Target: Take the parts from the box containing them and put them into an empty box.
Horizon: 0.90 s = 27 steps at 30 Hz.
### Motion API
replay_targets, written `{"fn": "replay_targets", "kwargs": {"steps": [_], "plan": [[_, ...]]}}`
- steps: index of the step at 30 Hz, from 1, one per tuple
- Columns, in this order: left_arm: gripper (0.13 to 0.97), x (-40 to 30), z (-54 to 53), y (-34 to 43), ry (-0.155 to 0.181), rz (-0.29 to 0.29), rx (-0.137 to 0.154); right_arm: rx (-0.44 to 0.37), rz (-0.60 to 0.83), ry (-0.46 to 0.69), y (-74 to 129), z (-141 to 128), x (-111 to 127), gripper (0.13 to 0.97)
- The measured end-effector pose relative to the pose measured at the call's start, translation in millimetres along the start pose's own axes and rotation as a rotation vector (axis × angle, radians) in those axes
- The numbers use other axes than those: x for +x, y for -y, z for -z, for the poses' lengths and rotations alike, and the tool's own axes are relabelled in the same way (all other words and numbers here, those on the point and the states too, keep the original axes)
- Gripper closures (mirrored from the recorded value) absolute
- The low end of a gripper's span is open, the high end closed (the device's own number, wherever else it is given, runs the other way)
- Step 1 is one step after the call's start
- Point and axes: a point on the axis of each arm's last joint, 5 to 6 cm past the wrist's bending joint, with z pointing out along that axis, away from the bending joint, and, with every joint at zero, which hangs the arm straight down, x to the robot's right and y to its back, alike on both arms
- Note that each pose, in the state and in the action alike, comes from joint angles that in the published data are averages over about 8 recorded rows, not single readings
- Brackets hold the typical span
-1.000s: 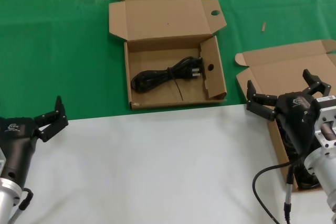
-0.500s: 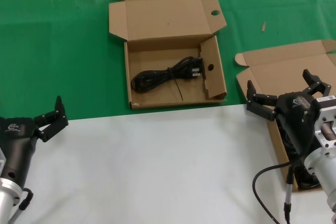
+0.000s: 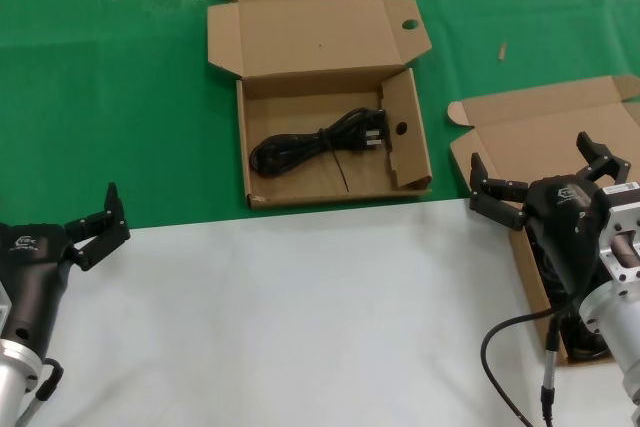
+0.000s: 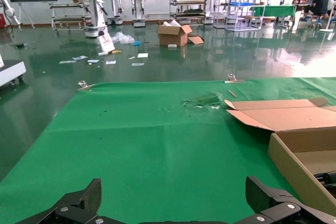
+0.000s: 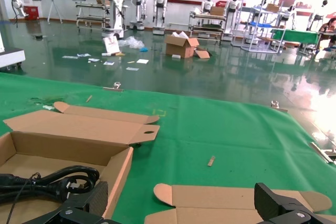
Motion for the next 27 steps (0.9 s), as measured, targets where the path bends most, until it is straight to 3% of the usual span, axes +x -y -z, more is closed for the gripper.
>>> {"fn": "replay_targets", "kwargs": {"steps": [27], "plan": [[0.132,0.0,0.0,0.0,0.0,0.0,0.0,0.0,0.0,0.0,0.0,0.0,0.0,0.13]]}}
